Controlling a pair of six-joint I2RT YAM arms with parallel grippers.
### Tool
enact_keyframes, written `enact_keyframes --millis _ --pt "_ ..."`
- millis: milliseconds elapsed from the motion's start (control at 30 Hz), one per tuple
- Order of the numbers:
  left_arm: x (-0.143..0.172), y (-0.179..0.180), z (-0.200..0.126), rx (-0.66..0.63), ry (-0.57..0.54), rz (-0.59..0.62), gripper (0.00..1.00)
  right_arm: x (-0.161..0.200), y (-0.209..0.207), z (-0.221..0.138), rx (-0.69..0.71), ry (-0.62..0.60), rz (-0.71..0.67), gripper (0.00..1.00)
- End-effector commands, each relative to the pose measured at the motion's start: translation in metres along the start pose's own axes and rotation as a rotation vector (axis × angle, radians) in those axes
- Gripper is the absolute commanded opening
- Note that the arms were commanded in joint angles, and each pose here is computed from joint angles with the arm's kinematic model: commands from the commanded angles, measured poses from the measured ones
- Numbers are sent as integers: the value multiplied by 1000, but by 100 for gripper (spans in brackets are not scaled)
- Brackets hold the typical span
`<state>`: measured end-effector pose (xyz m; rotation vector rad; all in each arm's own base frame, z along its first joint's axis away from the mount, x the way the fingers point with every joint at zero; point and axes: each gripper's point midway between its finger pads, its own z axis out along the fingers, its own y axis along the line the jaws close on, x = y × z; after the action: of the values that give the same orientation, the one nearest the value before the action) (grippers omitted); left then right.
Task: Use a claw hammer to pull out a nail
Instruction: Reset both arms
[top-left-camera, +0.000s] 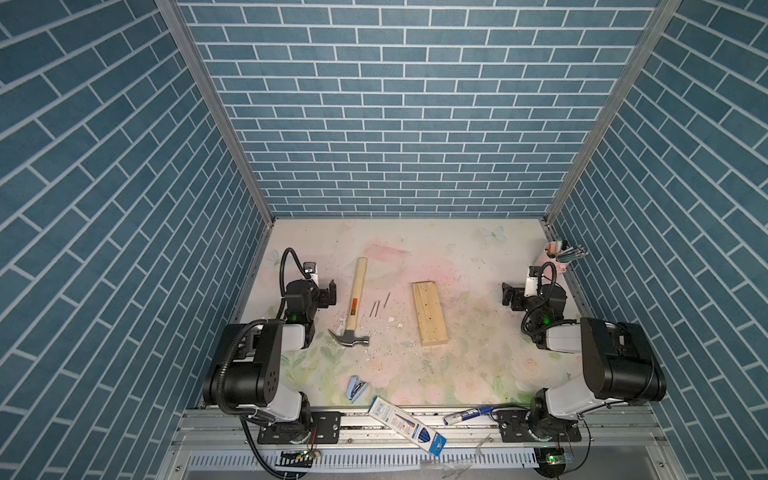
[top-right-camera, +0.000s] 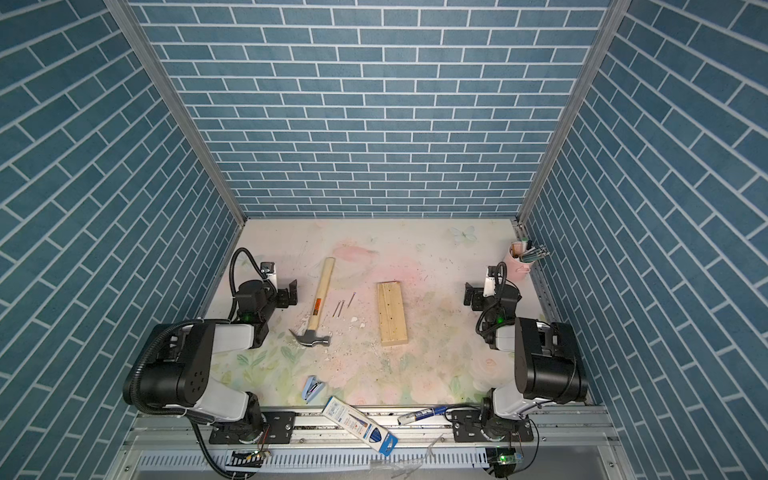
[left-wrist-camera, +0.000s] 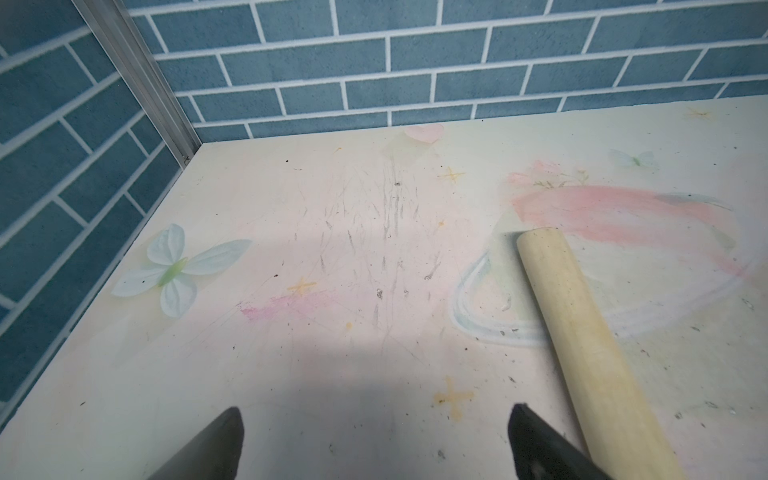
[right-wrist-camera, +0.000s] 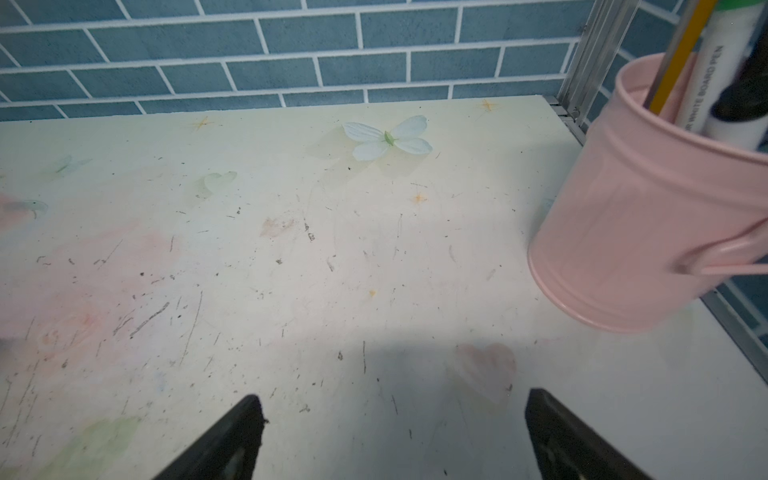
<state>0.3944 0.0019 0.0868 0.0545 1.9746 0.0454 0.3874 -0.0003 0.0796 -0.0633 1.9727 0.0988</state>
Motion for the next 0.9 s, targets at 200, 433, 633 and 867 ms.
enact_keyframes --millis 200,433,633,867 --pt "-10 -21 -10 129 -91 64 99 -10 -3 2 11 -26 1 99" --pt "-10 6 -9 -28 -85 -12 99 -11 -3 2 11 -28 0 99" --pt "-6 10 -13 -26 -89 -33 99 -10 -3 2 11 -27 0 99" --pt "-8 -3 -8 60 -83 -1 99 -10 -3 2 11 -26 0 99"
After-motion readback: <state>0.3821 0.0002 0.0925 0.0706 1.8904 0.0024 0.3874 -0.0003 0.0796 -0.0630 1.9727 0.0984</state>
